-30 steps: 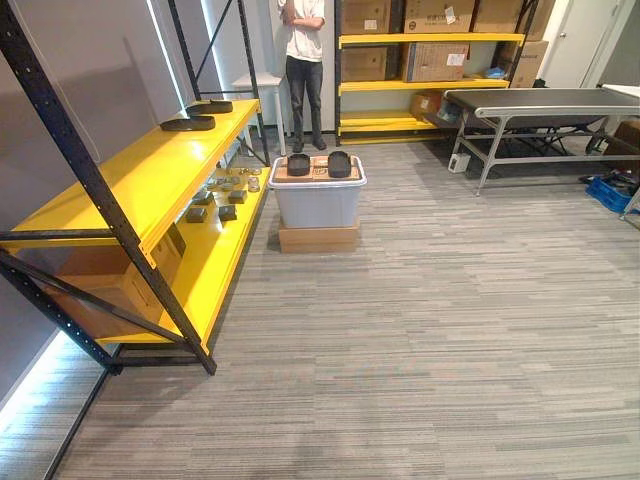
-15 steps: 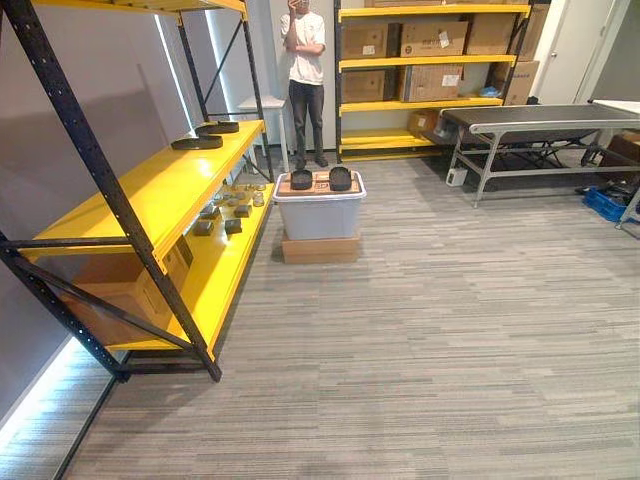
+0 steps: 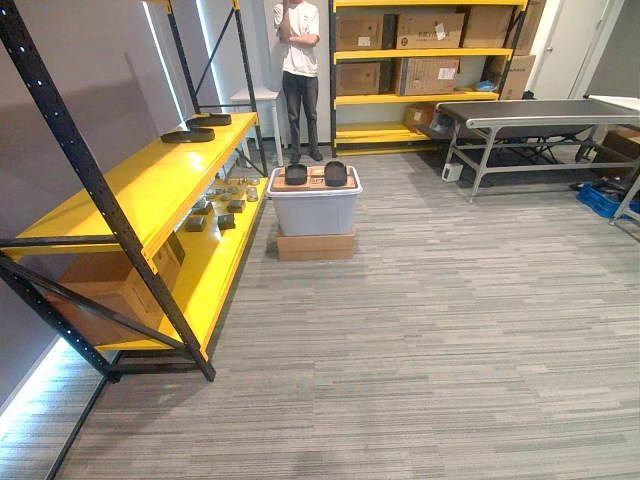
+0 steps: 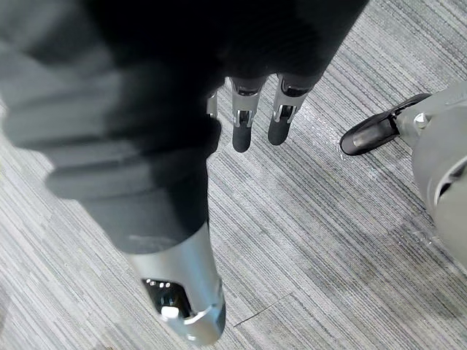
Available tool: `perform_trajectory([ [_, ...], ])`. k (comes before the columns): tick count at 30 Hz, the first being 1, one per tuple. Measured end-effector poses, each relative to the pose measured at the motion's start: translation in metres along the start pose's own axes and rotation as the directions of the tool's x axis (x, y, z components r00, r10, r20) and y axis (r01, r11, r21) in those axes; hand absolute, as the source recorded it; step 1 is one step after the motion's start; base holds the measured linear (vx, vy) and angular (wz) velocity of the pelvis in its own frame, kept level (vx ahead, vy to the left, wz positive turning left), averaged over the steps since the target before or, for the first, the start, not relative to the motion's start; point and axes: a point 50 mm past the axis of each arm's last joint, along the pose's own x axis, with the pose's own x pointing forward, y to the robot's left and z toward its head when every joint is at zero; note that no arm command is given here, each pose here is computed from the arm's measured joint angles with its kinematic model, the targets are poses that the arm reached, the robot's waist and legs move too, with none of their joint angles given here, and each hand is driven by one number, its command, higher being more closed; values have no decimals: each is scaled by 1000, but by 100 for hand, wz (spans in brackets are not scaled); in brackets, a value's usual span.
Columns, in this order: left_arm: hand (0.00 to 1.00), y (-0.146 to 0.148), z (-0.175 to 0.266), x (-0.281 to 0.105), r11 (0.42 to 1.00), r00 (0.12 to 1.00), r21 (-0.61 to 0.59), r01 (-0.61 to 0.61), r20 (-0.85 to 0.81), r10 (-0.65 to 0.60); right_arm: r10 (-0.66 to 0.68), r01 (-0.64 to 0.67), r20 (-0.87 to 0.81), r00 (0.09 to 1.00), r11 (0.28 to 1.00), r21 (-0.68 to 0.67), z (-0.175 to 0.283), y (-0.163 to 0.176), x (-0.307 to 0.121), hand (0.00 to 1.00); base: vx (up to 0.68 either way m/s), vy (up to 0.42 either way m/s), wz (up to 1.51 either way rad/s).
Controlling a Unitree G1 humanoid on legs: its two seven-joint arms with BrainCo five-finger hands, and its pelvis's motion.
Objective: Walk over and take plastic housings, then place them on the shelf
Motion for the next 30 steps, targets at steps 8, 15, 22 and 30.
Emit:
perform_trajectory([
  [8, 0, -3, -6, 1, 1000, 1000, -10, -6, -3, 6, 37, -38, -10, 999, 997, -65, 3, 14, 4, 0, -44, -19, -7],
  [15, 0, -6, -5, 1, 1000, 1000, 29, 6, 5, -6, -10, 7, -34, 999, 998, -64, -5, 1, 0, 0, -68, 54, 16],
  [22, 0, 13, 9, -3, 991, 999, 123, -48, 17, 46, -50, 51, -133, 990, 999, 2, -38, -13, -9, 0, 111, -50, 3],
  [30, 0, 6, -4, -3, 989, 998, -143, -43, 40, 49, -139, 145, -104, 985, 988, 59, -43, -35, -18, 0, 535, -238, 8],
])
